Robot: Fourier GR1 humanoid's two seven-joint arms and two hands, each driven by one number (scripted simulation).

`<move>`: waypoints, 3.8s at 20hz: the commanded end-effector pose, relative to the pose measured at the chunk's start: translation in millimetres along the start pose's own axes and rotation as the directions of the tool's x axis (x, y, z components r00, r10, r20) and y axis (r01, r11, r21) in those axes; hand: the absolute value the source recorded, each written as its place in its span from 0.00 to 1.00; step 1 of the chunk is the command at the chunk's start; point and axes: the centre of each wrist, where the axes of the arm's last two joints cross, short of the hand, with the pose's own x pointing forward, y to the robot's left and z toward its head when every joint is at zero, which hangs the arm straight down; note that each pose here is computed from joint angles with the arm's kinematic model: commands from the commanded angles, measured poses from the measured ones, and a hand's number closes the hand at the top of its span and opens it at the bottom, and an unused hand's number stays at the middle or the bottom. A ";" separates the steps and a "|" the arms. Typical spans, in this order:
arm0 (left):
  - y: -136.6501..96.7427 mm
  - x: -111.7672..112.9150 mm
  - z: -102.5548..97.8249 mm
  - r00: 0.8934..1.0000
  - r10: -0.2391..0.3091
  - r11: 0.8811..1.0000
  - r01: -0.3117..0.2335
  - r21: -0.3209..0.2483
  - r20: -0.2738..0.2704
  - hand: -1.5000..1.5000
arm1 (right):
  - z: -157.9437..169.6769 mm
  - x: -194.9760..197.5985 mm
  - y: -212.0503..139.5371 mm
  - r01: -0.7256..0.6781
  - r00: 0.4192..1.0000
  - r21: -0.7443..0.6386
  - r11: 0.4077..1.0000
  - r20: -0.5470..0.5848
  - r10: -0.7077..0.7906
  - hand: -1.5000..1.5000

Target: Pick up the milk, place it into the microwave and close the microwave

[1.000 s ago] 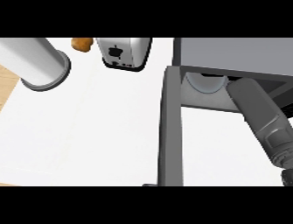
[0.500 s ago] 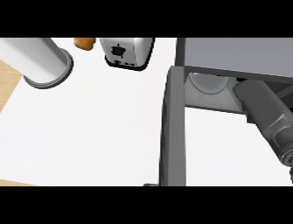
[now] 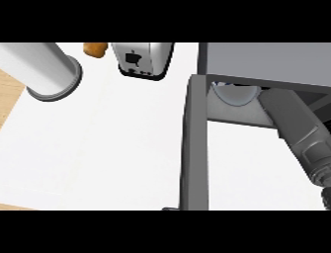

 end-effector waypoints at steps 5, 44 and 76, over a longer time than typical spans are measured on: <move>-12.7 -9.3 -15.7 0.999 0.040 0.992 -0.039 -0.116 0.005 0.00 | -3.4 16.8 9.0 0.240 0.970 0.064 0.969 0.013 -0.241 0.00; -152.3 -31.0 -91.2 0.994 0.058 0.907 -0.090 -0.411 -0.089 1.00 | 240.2 -70.7 33.4 0.785 0.618 0.117 0.608 -0.215 -0.756 0.00; -325.4 -199.5 -107.8 0.984 -0.147 0.854 0.075 -0.516 -0.101 1.00 | 266.6 -21.0 -158.7 0.804 0.547 0.281 0.525 0.001 -0.837 0.00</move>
